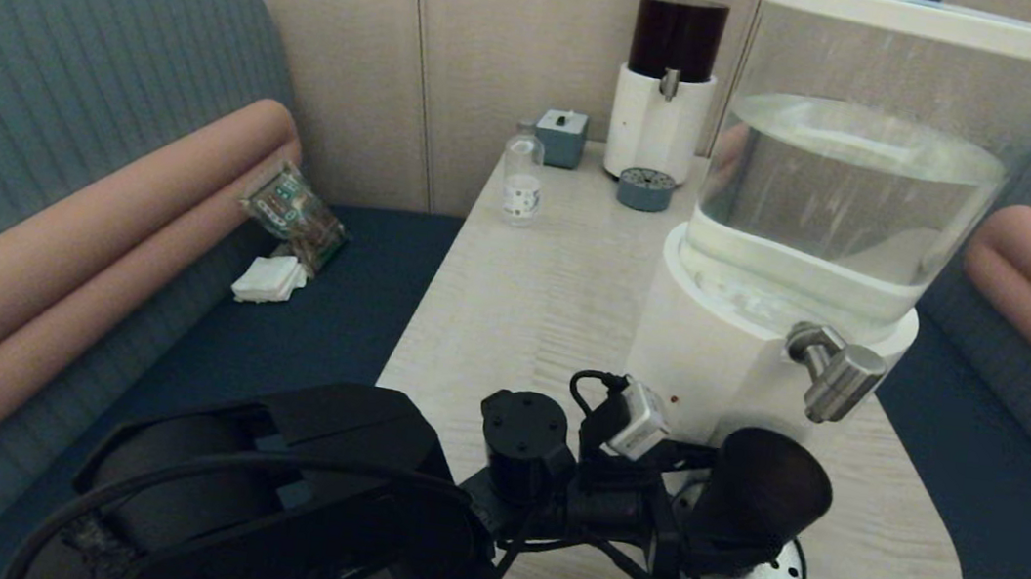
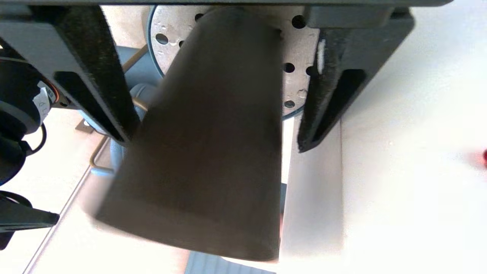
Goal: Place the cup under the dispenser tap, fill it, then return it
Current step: Place it under the water dispenser
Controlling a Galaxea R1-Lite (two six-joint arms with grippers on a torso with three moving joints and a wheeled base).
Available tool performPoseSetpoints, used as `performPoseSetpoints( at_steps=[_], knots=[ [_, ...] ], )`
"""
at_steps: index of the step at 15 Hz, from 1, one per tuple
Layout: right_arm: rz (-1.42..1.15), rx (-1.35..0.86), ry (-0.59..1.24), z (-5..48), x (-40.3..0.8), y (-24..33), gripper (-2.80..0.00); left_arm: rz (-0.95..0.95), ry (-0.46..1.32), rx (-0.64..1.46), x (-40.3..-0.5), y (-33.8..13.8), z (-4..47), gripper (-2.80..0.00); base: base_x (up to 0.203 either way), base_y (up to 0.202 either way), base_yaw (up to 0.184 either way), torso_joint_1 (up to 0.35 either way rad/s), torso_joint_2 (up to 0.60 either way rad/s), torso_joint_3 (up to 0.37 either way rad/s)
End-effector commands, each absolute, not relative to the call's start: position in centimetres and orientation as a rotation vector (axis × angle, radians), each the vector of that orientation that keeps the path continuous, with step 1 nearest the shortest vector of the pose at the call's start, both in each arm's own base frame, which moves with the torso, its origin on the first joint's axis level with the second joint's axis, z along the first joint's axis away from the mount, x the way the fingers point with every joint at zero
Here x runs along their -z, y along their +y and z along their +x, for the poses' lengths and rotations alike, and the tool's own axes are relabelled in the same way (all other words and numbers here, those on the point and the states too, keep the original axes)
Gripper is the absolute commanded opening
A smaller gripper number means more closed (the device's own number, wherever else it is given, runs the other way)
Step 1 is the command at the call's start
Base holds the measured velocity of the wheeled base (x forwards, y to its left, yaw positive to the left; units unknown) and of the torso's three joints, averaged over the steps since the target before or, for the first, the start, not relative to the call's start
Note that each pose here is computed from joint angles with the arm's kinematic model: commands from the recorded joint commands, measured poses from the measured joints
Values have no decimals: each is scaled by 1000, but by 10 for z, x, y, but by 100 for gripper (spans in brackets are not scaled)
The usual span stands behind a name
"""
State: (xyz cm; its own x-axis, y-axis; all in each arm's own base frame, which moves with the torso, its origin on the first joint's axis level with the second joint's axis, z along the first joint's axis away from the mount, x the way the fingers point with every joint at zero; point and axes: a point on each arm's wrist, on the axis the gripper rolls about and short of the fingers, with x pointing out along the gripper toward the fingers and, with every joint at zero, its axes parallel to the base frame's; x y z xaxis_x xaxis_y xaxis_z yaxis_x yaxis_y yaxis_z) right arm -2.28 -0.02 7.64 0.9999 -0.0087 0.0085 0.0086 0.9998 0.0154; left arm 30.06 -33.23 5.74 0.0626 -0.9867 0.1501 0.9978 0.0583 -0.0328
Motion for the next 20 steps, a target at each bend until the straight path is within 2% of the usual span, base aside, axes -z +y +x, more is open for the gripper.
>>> performPoseSetpoints(
  at_steps=[1,10,20],
  knots=[
    [15,8,-9,-23,-77,0,-280,-141,-102,1508,-58,-332,300,0,0,0,0,0,0,0],
    [15,9,-9,-23,-77,0,-280,-138,-45,1507,-53,-320,289,0,0,0,0,0,0,0],
    [15,9,-8,-23,-76,0,-280,-134,25,1485,-89,-270,250,0,0,0,0,0,0,0]
  ],
)
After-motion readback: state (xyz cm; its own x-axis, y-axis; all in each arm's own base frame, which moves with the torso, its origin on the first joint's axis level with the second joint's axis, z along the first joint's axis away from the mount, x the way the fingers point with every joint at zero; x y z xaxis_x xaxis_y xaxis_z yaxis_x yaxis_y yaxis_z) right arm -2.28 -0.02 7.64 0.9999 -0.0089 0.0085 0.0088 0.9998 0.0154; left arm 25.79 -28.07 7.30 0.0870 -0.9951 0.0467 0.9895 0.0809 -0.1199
